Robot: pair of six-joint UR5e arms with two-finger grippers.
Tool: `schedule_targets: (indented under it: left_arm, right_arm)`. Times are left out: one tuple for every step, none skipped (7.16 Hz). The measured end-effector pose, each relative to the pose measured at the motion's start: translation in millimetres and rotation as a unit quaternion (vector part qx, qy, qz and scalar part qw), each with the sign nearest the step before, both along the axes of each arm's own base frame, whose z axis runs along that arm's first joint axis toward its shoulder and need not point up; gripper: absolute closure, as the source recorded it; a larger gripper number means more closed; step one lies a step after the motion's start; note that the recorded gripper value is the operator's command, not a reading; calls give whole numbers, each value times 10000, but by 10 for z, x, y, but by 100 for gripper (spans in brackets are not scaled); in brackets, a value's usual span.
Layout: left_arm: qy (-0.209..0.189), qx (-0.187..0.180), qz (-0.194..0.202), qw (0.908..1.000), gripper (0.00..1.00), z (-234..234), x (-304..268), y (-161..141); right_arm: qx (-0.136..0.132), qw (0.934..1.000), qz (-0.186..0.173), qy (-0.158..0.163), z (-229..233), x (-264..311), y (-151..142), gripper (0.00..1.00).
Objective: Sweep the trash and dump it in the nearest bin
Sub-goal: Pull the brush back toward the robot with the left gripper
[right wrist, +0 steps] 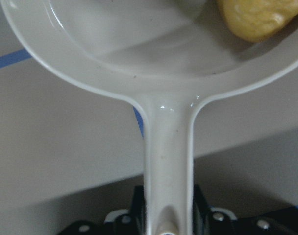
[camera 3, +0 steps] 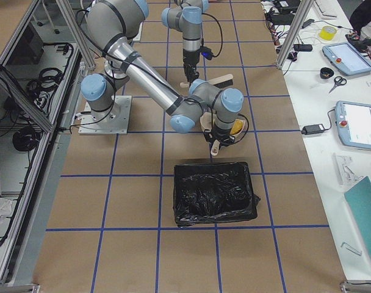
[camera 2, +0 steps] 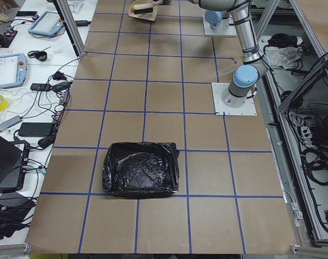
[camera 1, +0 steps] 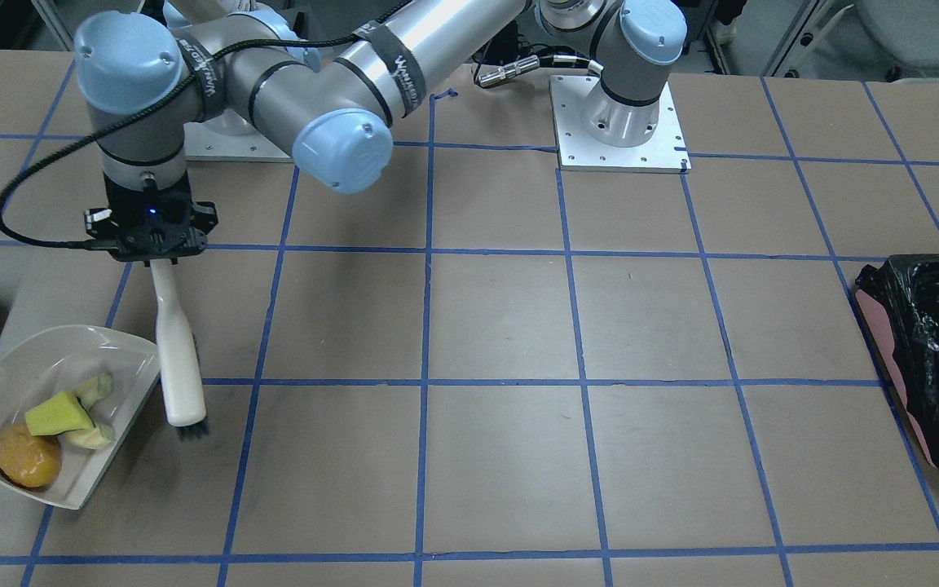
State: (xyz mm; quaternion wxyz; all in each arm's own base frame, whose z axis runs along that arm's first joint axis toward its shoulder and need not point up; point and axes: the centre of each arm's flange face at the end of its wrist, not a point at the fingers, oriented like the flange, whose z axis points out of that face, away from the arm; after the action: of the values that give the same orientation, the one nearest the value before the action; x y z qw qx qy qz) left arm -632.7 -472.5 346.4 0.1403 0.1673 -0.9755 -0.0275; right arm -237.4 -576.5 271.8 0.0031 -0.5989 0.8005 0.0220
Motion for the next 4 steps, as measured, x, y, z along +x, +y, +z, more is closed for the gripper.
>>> schedule_targets:
  left_arm:
    - [-235, 4, -73, 9997, 100, 46, 412, -206]
    - [-398, 52, -130, 9991, 100, 120, 848, -373]
    - [-567, 163, -259, 9979, 100, 188, 1291, -473]
    - [-751, 294, -489, 9955, 100, 222, 1732, -512]
  right_arm:
    - [-66, 9997, -55, -222, 99, 16, 45, 100]
    - [-153, 9989, -161, -412, 159, -46, 91, 100]
    - [-277, 9973, -283, -614, 218, -127, 134, 100]
    - [-381, 9951, -370, -828, 304, -159, 171, 100]
